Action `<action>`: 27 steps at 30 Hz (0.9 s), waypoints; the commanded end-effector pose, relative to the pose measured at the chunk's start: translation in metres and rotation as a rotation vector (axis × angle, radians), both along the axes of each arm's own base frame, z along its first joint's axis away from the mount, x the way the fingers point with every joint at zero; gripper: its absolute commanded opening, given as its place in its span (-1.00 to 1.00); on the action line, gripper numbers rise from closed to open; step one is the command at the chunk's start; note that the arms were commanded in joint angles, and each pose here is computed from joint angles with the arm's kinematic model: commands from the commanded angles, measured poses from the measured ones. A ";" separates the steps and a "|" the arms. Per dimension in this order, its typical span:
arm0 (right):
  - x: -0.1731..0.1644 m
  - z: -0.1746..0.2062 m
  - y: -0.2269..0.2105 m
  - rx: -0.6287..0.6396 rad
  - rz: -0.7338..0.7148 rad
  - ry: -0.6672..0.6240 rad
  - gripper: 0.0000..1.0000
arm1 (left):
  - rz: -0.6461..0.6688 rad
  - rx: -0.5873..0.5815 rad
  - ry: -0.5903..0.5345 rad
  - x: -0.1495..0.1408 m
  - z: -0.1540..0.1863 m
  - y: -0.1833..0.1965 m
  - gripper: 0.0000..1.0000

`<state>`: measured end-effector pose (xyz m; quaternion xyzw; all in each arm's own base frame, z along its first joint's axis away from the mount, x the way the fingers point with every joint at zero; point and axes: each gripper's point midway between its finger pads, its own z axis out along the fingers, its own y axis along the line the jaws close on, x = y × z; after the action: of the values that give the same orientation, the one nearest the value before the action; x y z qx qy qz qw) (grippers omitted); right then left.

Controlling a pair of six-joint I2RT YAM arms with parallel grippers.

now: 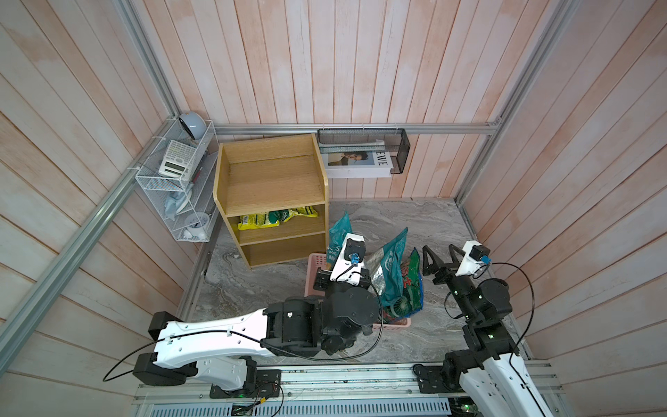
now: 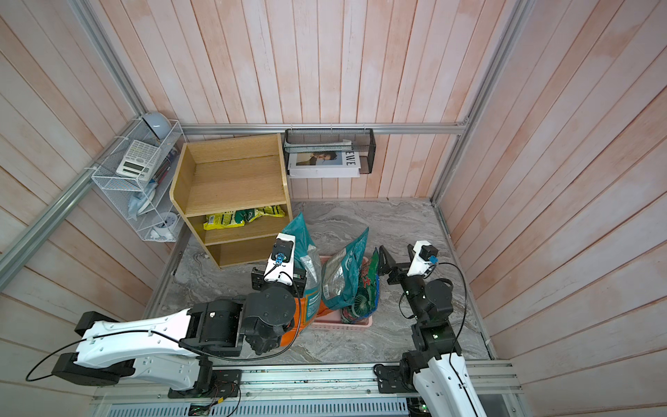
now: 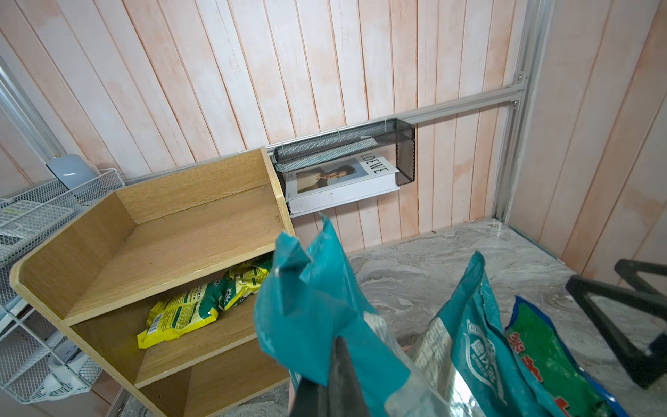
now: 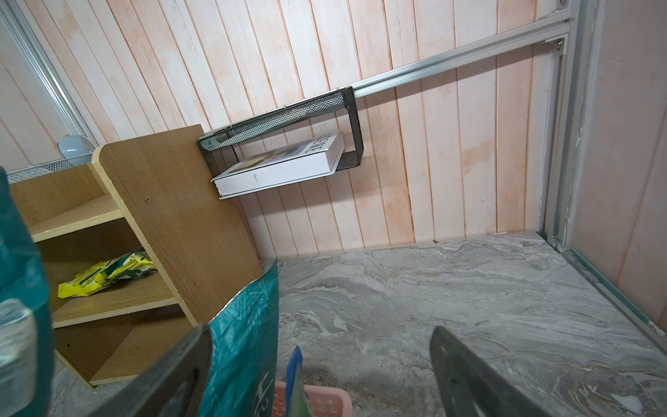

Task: Take down the fertilizer bag from the shelf
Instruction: Place the fertilizer bag in the storage box.

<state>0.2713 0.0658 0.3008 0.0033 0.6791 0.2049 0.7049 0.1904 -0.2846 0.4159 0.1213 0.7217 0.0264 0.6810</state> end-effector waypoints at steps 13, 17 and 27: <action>0.001 0.003 0.003 0.013 0.016 -0.014 0.96 | 0.042 -0.307 0.089 0.038 -0.085 0.004 -1.00; 0.001 0.002 0.003 0.011 0.016 -0.010 0.96 | 0.033 -0.330 0.102 0.039 -0.093 -0.008 -1.00; 0.000 0.002 0.003 0.014 0.018 -0.013 0.96 | -0.030 -0.418 0.066 0.045 -0.096 -0.044 -1.00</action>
<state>0.2732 0.0664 0.2985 0.0033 0.6820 0.2049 0.7020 0.2341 -0.3168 0.2897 0.0376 0.7586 -0.0685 0.6468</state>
